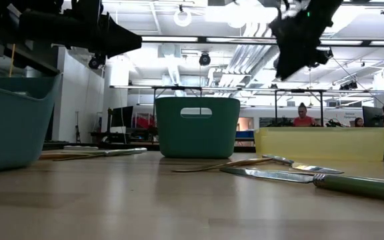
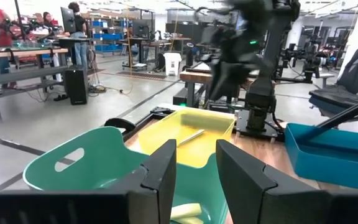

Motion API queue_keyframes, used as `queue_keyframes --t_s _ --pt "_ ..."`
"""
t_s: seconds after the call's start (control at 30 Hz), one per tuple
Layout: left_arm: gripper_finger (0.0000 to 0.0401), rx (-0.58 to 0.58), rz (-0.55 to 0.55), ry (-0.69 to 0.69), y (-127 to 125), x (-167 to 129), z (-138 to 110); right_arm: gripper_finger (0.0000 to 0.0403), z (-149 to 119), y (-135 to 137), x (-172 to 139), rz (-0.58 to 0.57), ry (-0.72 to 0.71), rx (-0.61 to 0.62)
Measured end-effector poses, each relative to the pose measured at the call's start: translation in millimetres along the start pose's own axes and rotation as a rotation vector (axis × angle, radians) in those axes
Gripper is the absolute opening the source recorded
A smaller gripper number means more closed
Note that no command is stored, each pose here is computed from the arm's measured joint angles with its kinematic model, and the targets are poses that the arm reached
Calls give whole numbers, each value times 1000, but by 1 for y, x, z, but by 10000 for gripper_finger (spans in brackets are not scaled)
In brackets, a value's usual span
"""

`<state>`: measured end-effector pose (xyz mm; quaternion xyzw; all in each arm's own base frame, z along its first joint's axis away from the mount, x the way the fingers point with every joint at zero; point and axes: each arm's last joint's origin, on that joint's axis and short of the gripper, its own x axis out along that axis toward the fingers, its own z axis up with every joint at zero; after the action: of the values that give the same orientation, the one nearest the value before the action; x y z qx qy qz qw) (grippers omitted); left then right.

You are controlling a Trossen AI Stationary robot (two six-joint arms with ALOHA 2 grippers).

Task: Sort silverware by color (type)
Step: Put the blue patterned knife into the yellow bin

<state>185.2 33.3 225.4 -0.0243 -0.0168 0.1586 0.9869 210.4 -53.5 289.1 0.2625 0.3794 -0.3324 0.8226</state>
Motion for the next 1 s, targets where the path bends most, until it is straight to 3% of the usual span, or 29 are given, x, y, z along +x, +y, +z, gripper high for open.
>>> queue_keyframes --t_s 0.37,0.5,0.67,0.77,1.0 --pt "108 5 1 27 0 0 -2 101 -54 105 32 209 -20 -18" --pt "108 6 1 33 0 0 -3 101 -66 124 47 286 33 36" --pt "108 7 2 38 0 0 -4 101 -72 128 62 339 192 40" --pt "108 6 1 38 0 0 -3 101 -74 120 69 263 258 86" --pt "108 6 2 37 0 0 -3 101 -80 92 83 -120 217 230"
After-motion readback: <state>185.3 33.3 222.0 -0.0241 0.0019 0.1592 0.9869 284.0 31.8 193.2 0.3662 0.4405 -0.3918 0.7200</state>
